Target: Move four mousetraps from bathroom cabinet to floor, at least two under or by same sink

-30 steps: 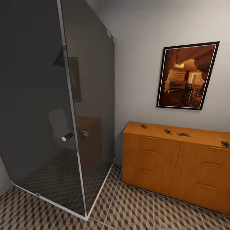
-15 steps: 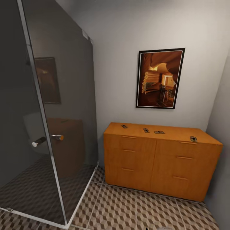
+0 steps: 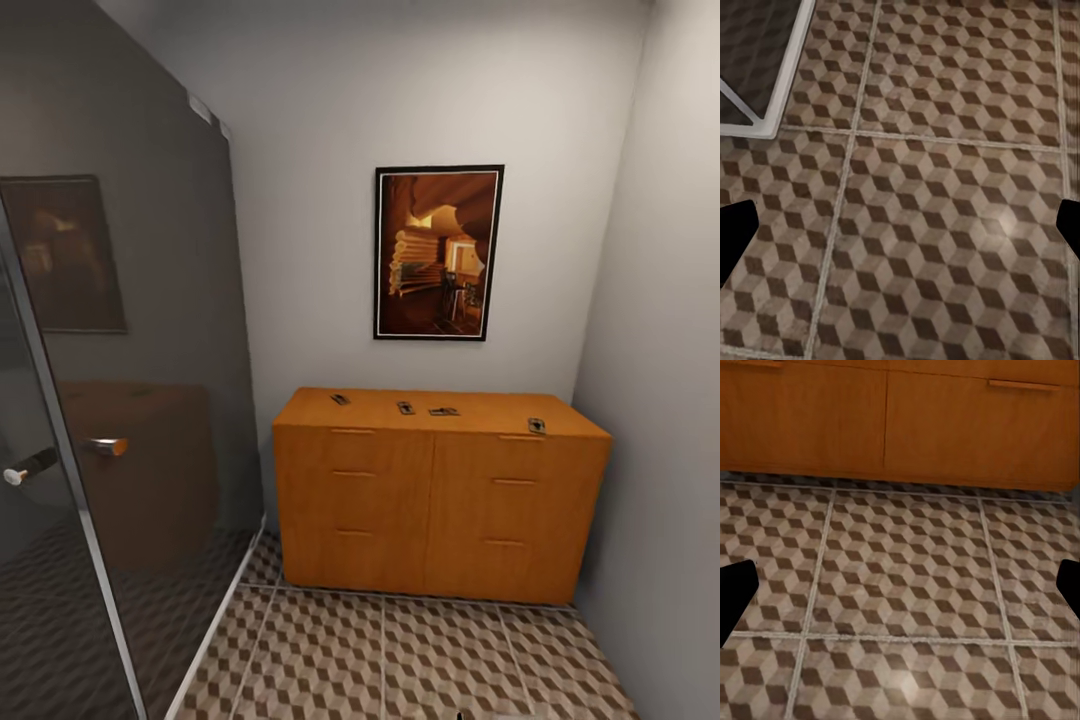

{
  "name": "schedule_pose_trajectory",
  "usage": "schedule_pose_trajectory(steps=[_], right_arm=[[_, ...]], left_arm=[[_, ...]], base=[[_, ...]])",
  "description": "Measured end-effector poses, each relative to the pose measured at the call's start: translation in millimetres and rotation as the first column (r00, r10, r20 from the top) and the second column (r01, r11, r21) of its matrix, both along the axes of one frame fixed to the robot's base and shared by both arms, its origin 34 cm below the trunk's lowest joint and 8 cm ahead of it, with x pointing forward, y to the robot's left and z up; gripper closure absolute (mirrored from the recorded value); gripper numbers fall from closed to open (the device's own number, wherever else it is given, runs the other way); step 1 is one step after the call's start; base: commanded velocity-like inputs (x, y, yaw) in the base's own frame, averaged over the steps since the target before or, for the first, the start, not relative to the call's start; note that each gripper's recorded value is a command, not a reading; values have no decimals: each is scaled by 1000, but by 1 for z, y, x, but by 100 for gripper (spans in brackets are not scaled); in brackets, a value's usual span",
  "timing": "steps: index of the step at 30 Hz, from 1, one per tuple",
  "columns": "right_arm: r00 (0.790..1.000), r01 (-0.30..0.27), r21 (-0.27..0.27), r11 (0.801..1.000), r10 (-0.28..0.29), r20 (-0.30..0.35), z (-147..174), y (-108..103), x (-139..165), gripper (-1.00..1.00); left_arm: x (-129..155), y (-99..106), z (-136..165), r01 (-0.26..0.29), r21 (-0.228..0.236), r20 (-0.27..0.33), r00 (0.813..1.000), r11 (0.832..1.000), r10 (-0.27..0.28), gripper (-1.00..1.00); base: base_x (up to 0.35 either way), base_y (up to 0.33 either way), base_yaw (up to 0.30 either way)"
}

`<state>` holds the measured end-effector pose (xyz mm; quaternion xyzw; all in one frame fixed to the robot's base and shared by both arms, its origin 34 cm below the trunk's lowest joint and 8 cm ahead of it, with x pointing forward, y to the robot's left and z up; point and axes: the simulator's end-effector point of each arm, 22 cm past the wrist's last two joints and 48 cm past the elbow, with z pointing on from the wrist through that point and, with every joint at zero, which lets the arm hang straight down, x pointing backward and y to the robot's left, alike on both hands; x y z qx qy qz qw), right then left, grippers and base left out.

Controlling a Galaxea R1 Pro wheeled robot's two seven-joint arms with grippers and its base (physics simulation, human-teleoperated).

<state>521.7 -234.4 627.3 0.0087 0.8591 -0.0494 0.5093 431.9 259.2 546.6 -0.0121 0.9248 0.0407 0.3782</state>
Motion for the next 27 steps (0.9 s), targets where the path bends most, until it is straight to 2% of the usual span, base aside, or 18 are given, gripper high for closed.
schedule_pose_trajectory(steps=[16,27], right_arm=[[1000,0,1,1000,0,13,5,0,2,-100],[1000,1,0,1000,-1,17,6,0,3,-100]], left_arm=[[4,1,4,0,1,14,1000,1000,0,-100],[5,2,5,-2,3,17,1000,1000,2,-100]], base=[[0,-1,-258],[0,0,-53]])
